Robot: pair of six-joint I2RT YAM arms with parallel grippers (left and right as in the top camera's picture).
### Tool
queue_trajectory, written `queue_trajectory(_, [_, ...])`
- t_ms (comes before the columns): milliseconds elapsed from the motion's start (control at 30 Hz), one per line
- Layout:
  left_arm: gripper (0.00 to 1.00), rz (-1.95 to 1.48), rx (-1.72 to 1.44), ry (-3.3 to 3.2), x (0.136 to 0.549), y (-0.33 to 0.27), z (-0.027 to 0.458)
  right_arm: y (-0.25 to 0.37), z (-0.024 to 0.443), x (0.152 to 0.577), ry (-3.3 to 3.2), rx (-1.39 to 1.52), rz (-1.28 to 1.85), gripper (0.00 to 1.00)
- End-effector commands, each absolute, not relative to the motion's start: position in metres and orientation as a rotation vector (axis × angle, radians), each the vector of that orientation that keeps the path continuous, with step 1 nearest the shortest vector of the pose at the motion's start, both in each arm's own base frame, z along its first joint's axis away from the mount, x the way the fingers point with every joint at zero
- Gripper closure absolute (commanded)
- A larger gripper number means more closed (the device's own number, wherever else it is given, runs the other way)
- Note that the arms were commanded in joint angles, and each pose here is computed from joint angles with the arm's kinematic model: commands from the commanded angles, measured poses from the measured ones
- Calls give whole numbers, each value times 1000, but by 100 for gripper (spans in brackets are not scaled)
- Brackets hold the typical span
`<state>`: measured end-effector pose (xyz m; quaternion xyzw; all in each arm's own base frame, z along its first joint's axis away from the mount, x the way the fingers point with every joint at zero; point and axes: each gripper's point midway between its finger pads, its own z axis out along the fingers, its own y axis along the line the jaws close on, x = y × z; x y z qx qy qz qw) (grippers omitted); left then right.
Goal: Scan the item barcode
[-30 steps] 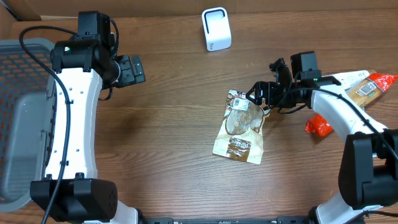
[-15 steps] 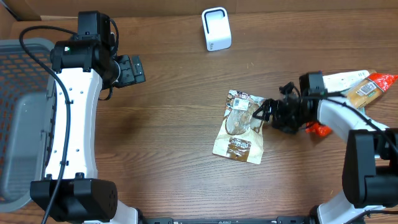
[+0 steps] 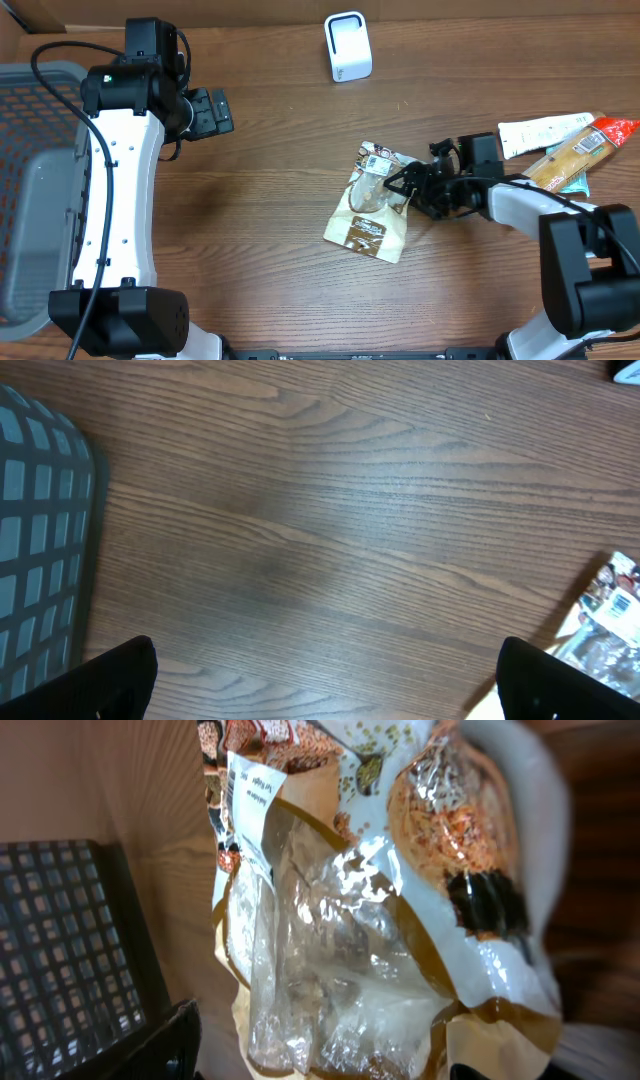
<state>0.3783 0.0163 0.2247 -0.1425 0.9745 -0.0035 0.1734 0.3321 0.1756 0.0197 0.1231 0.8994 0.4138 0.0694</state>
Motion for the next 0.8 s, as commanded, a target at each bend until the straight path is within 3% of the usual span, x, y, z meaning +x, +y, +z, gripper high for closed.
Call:
queue_trajectory(0, [0, -25, -417, 2766, 380, 14, 223, 171, -24, 325, 2795, 625, 1098, 27])
queue_trajectory(167, [1, -24, -416, 2766, 380, 14, 223, 184, -51, 337, 2757, 725, 1104, 37])
queue_trajectory(367, [1, -25, -417, 2766, 380, 14, 223, 193, -49, 343, 2722, 640, 1149, 62])
queue_trajectory(533, [1, -25, -417, 2766, 380, 14, 223, 204, -46, 341, 2716, 526, 1171, 62])
queue_trajectory(633, [0, -24, -417, 2766, 380, 14, 223, 209, -50, 339, 2725, 505, 1143, 52])
queue_trajectory(767, [0, -25, -417, 2766, 380, 14, 223, 228, -61, 334, 2726, 422, 1097, 52])
